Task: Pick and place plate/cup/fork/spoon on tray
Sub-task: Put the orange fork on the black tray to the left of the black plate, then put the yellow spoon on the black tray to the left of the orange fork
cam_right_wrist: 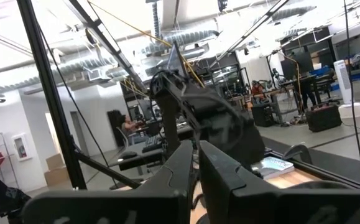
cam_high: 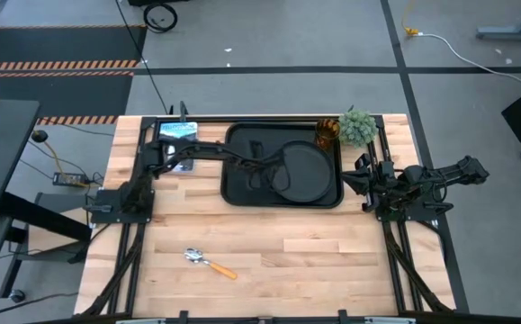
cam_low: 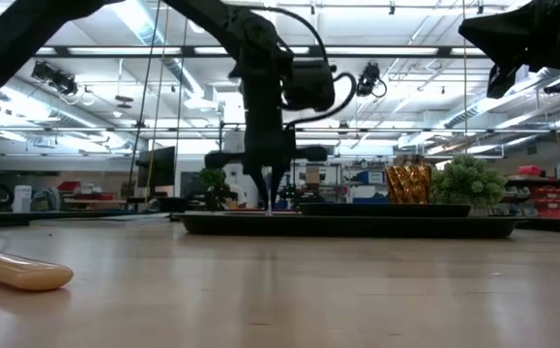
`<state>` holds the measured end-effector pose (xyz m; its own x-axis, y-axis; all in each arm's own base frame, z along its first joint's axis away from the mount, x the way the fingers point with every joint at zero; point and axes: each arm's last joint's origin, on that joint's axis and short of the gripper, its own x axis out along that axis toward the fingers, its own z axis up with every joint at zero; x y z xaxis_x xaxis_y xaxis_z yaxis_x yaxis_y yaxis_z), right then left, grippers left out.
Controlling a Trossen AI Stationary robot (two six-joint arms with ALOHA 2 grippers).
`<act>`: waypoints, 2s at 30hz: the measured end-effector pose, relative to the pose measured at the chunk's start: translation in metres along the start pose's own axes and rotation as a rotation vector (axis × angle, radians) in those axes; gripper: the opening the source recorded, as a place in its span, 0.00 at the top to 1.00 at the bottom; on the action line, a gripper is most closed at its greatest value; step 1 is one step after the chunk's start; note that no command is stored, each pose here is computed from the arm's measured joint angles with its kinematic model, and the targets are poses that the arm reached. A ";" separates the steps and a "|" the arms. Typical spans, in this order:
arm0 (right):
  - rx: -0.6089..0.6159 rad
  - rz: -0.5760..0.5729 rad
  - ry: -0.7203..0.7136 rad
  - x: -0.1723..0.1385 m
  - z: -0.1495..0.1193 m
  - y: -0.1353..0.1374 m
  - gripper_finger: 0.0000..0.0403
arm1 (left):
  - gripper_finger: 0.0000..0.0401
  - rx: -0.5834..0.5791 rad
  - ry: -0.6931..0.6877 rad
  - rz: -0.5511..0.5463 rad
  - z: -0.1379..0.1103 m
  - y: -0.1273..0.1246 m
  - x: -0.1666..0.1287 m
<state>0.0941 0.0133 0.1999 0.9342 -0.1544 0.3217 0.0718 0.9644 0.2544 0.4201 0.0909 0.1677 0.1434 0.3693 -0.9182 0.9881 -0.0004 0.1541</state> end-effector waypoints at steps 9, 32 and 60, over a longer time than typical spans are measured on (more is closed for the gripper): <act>0.000 0.000 0.001 0.000 0.000 0.000 0.92 | 0.92 -0.028 -0.035 -0.028 0.004 0.000 0.016; 0.000 0.000 0.001 0.000 0.000 0.000 0.92 | 0.74 -0.575 0.056 0.005 0.024 0.003 -0.005; 0.000 -0.001 0.000 0.000 0.000 0.000 0.92 | 0.83 -1.836 0.038 -0.121 0.167 -0.036 -0.099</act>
<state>0.0940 0.0132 0.2000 0.9341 -0.1555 0.3215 0.0729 0.9643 0.2546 0.3794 -0.1010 0.1923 0.0578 0.3083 -0.9495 -0.3116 0.9092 0.2762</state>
